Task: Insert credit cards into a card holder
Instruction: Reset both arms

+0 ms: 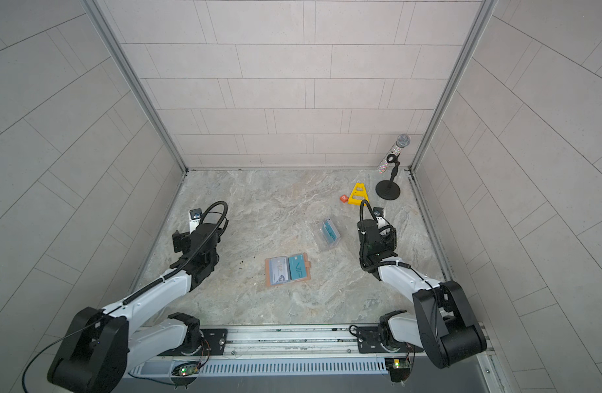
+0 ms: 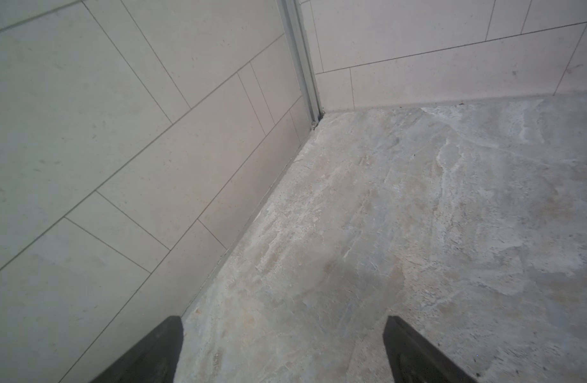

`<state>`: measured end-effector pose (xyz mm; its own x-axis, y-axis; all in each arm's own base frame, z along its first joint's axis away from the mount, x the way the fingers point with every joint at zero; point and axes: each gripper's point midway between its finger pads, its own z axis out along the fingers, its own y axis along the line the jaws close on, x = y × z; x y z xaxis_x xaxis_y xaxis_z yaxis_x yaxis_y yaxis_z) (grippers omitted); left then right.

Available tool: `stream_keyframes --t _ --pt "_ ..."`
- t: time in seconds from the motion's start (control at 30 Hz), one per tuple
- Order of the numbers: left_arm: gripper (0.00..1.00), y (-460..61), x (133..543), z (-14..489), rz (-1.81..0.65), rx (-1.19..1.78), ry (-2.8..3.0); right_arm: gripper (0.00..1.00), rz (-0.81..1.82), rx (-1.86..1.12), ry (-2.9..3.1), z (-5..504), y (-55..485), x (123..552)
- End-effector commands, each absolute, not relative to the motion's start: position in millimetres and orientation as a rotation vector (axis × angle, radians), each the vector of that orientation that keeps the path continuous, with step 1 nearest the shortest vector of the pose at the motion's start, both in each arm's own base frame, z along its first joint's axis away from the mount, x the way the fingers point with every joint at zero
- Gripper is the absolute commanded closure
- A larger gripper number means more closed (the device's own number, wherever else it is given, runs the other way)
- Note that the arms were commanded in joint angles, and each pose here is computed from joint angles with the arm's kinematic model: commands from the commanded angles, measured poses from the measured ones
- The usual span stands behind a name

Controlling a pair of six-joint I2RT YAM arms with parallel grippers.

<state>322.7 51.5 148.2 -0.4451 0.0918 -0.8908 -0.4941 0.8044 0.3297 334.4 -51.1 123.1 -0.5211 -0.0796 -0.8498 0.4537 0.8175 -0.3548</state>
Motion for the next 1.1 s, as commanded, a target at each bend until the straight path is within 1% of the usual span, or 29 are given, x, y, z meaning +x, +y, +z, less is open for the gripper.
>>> stream_keyframes --t 0.0,0.03,0.13,0.33,0.4,0.53,0.7,0.77,0.87,0.9,0.93,0.97,1.07 --pt "0.00 49.8 337.2 139.2 0.586 -0.281 1.933 0.35 -0.635 0.258 1.916 135.2 -48.2 345.2" --pt "0.00 49.7 340.4 134.1 0.544 -0.277 1.939 0.33 -0.615 0.257 1.893 135.4 -47.4 345.7" --pt "0.00 51.4 347.4 125.7 0.424 -0.291 1.903 0.32 -0.550 0.250 1.837 135.2 -46.3 348.1" --pt "0.00 58.5 355.3 122.8 0.257 -0.325 1.787 0.31 -0.418 0.286 1.788 127.3 -54.3 356.8" --pt "0.00 57.4 360.3 114.5 0.191 -0.327 1.800 0.31 -0.396 0.265 1.789 123.4 -51.9 361.1" --pt "0.00 49.2 370.1 101.9 0.139 -0.275 1.781 0.30 -0.369 0.228 1.814 113.5 -46.5 370.7" --pt "0.00 48.2 372.6 93.6 0.138 -0.270 1.797 0.28 -0.356 0.222 1.827 103.5 -46.6 374.3" --pt "0.00 47.2 375.8 93.2 0.139 -0.259 1.808 0.25 -0.361 0.219 1.827 99.6 -46.9 376.3" --pt "0.00 43.6 383.8 89.6 0.133 -0.231 1.854 0.17 -0.371 0.228 1.843 98.8 -48.3 378.4" --pt "0.00 41.7 389.6 90.2 0.128 -0.218 1.867 0.12 -0.383 0.239 1.846 99.3 -50.3 380.2" --pt "0.00 39.0 393.4 88.3 0.125 -0.202 1.891 0.04 -0.391 0.236 1.863 97.7 -50.6 381.1" --pt "0.00 37.4 394.9 86.8 0.133 -0.190 1.909 0.01 -0.391 0.235 1.862 97.5 -50.6 381.3" --pt "0.00 36.5 394.9 87.8 0.152 -0.188 1.906 0.00 -0.385 0.232 1.852 97.9 -50.1 381.3"
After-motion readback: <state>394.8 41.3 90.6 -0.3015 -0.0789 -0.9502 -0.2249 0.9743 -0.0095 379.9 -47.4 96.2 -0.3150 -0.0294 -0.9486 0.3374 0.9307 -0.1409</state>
